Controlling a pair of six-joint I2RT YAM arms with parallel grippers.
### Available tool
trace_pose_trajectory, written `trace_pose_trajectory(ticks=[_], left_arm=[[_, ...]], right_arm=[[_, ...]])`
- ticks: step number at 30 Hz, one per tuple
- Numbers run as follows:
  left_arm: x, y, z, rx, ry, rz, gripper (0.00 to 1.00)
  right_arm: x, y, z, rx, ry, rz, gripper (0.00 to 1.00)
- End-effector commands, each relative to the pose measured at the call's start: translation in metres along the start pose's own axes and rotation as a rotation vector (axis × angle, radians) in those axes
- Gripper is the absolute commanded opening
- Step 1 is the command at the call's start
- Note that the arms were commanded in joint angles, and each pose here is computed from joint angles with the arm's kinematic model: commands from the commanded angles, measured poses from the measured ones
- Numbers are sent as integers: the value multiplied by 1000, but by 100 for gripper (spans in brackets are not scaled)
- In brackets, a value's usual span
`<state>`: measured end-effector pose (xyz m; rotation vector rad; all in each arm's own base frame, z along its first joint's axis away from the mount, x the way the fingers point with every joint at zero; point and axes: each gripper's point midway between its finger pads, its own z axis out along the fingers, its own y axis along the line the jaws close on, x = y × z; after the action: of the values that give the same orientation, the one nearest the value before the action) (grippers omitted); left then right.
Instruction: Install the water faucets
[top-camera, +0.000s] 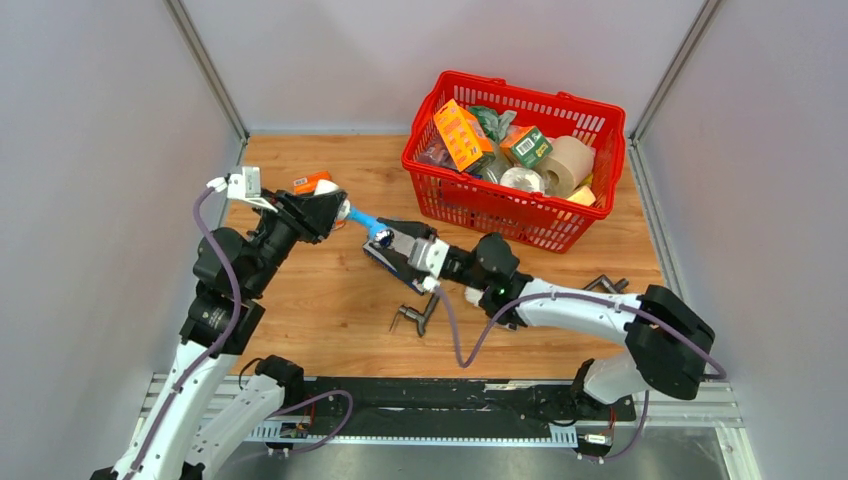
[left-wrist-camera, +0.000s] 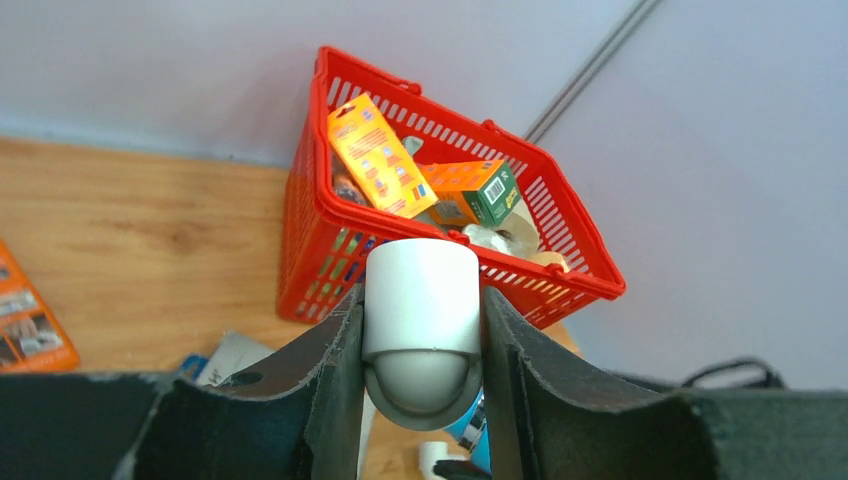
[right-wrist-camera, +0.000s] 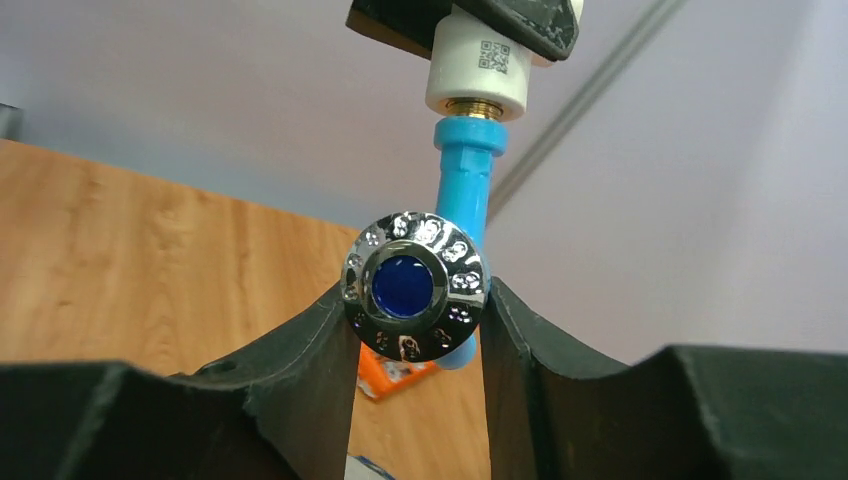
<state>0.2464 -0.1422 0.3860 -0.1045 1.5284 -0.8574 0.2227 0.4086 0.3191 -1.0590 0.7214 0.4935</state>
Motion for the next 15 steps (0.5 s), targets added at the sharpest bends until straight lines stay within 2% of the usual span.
trace_pose_trajectory(ticks=[1,2,4,8,11,13,15], left_arm=[[9,-33,-6,250,12,185,0],[3,-42,-9,291,-17,207,0],[8,-47,-12,342,-6,250,0],[16,-67,-26,477,30,294,0],[19,-76,-33,535,48,311,0],[21,-77,-36,543,51,304,0],[20,-75,-35,529,46,283,0]], right_arm=[[-36,15,-4,-311,-112,514,19],[-35,11,-7,-353,-116,572,17],[-31,9,-12,-415,-88,748,15],[-23,3,-22,-527,-57,995,11],[-22,-11,-29,-502,-92,1101,17],[-8,-19,-31,-474,-55,1126,29],[14,-29,-31,-376,3,1127,38]])
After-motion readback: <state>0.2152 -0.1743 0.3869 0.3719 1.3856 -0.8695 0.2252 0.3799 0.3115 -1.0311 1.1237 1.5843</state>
